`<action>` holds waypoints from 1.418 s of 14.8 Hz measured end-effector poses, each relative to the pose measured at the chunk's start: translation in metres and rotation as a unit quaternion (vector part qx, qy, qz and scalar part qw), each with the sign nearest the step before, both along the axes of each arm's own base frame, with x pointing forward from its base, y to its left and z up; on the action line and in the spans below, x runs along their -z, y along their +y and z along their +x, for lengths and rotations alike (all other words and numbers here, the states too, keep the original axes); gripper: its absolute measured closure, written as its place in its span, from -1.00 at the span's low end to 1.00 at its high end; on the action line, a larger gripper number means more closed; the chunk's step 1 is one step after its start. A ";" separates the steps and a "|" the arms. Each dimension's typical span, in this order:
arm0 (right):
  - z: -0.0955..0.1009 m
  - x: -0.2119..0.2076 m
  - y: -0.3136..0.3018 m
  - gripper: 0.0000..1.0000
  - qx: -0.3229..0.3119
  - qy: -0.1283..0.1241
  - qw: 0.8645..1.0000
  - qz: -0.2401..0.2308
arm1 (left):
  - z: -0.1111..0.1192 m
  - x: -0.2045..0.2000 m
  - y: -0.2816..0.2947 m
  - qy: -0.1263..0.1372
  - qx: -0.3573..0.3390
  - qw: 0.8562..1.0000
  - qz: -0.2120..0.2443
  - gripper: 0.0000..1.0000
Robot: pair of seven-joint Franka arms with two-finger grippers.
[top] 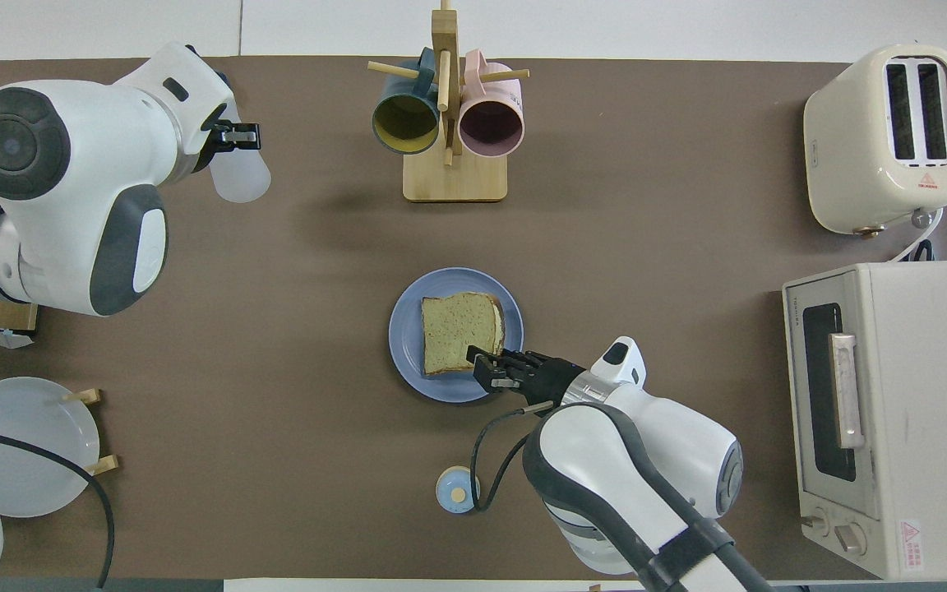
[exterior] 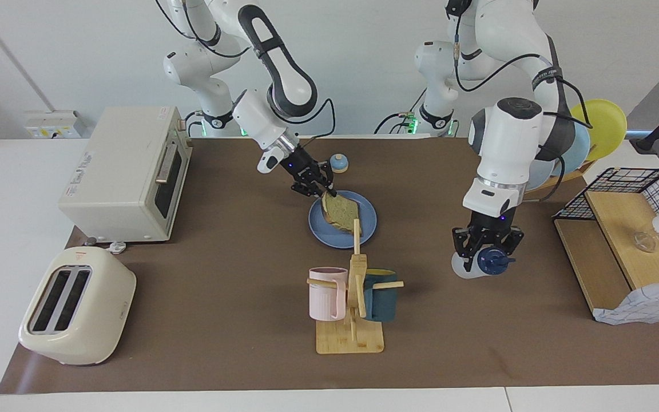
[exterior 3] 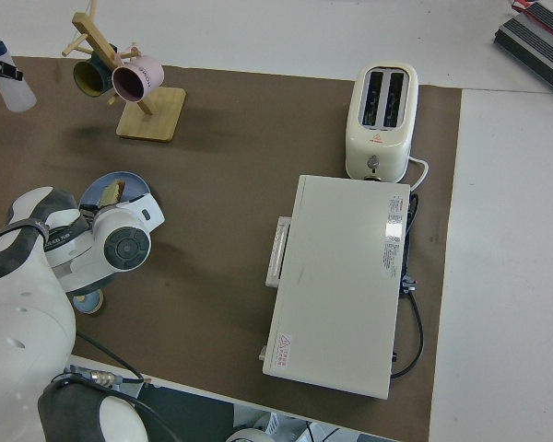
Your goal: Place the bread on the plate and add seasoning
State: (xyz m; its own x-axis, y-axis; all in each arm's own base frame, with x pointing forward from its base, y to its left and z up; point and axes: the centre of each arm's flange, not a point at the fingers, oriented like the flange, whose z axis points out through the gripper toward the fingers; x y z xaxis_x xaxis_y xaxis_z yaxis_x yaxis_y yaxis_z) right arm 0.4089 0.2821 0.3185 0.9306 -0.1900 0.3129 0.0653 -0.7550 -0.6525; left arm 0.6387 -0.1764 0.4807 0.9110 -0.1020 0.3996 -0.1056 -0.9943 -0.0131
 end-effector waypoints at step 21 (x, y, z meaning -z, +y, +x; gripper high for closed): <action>0.111 -0.038 -0.108 -1.00 -0.156 -0.105 0.972 -0.143 | -0.134 -0.134 0.022 0.158 0.347 0.923 0.053 -0.01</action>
